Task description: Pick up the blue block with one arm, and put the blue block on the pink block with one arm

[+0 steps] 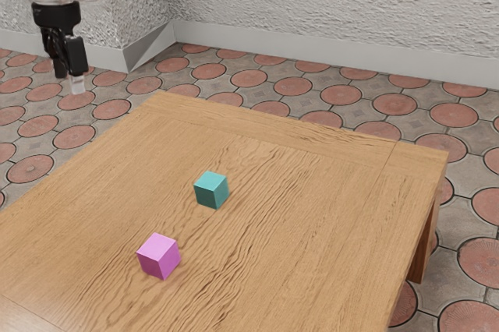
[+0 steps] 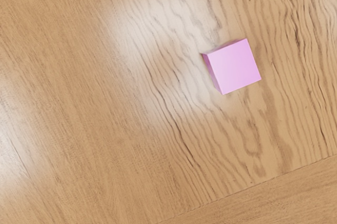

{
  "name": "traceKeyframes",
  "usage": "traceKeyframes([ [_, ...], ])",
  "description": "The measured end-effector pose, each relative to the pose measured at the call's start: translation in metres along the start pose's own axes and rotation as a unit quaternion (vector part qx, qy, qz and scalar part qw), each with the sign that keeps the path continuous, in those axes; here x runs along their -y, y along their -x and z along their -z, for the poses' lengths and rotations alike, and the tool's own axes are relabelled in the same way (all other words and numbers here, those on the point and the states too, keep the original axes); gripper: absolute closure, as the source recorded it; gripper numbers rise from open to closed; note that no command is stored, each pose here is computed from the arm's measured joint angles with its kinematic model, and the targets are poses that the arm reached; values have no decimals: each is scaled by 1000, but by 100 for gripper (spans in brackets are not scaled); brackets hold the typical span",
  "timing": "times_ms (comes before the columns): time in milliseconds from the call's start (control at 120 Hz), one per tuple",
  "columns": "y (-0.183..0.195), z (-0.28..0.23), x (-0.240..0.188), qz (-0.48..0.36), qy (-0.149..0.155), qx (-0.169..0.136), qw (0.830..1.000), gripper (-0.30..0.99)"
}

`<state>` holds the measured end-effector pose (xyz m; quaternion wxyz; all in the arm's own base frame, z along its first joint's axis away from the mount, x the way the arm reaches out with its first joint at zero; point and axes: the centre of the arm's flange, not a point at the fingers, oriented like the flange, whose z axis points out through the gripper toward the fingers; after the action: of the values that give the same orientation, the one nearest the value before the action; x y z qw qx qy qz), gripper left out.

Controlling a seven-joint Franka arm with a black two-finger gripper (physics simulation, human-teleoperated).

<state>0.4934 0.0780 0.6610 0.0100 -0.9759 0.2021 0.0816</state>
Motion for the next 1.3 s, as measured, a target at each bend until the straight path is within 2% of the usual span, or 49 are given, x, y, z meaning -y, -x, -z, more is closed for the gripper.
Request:
traceKeyframes([
  [208, 4, 1, 16, -28, 10, -26, 999, 0],
  [242, 7, 20, 13, -34, -2, -44, 998, 0],
  [300, 19, 91, -11, -54, -46, -105, 992, 0],
  [342, 5, 112, -44, -85, -61, -119, 987, 0],
  [433, -81, 70, -99, -147, -55, -63, 986, 0],
  [475, -107, 49, -115, -163, -51, -39, 985, 0],
  [633, -135, 0, -87, -140, -32, 12, 990, 0],
  [792, -146, -22, -87, -136, -24, 25, 990, 0],
  [1042, -176, -60, -84, -126, -32, 37, 991, 0],
  [1158, -207, -101, -78, -123, -34, 54, 990, 0],
  [1300, -221, -117, -68, -115, -40, 46, 991, 0],
])
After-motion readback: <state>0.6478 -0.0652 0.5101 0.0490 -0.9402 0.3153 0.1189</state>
